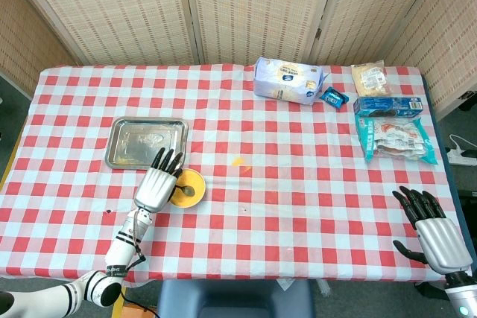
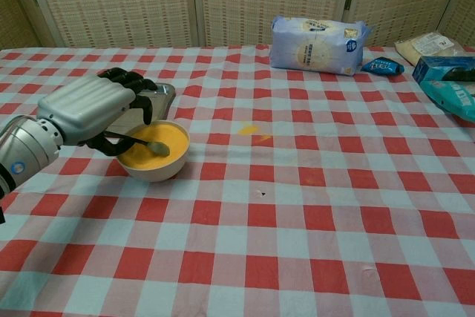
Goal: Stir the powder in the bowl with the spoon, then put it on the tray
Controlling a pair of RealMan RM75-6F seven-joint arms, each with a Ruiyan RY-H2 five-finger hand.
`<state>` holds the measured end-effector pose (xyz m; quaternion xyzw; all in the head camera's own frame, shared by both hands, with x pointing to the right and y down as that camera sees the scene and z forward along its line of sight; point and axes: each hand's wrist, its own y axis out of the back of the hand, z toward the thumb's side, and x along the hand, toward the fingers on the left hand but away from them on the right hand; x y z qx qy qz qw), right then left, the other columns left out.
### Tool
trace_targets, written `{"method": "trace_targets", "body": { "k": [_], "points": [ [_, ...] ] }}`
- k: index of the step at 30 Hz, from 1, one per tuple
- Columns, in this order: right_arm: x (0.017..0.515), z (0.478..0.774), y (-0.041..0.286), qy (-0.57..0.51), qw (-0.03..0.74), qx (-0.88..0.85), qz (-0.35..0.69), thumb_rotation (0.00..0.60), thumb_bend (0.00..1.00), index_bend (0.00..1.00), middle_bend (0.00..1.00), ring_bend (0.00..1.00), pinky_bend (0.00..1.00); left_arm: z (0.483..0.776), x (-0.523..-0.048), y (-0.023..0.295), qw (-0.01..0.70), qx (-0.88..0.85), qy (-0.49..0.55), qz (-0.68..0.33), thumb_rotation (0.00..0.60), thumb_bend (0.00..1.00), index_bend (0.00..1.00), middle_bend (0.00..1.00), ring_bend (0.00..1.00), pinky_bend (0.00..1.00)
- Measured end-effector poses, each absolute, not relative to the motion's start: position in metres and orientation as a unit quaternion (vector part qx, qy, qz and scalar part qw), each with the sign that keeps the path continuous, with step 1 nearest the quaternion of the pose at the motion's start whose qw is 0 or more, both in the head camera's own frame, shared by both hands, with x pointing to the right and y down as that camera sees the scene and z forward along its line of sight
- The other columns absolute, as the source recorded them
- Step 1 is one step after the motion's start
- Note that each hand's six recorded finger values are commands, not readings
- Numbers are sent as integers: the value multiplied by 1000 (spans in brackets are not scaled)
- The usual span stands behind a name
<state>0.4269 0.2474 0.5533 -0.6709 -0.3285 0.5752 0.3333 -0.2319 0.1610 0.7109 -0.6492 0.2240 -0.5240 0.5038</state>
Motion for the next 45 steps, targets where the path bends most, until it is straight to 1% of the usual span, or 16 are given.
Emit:
{"method": "trace_targets", "body": {
  "k": [8,13,17,21,28,32,36,45],
  "points": [
    [425,554,248,-325,334,-672,575,600,147,0,0,0,0,700,-238,163,510,-647,235,-516,600,403,375,75,0,48],
    [424,554,249,-323,334,-674,575,600,146,0,0,0,0,690,-254,165,516,-638,249,-514,600,402,428,93,0,48],
    [423,554,250,-322,334,-675,574,600,146,0,0,0,0,689,-264,167,514,-636,255,-516,600,402,491,131,0,48],
    [420,553,251,-320,337,-677,571,600,147,0,0,0,0,695,-284,166,512,-627,264,-524,600,401,506,148,0,48],
    [417,555,253,-316,338,-678,571,600,147,0,0,0,0,713,-308,166,544,-594,267,-530,600,400,481,149,0,48],
    [418,554,253,-318,339,-676,572,600,147,0,0,0,0,721,-309,170,546,-593,276,-523,600,401,463,148,0,48],
    [419,556,253,-316,338,-676,574,600,147,0,0,0,0,723,-305,173,551,-594,283,-514,600,398,458,148,0,48],
    [419,556,253,-315,338,-676,575,600,147,0,0,0,0,727,-299,174,560,-594,282,-505,600,400,481,155,0,48]
  ]
}}
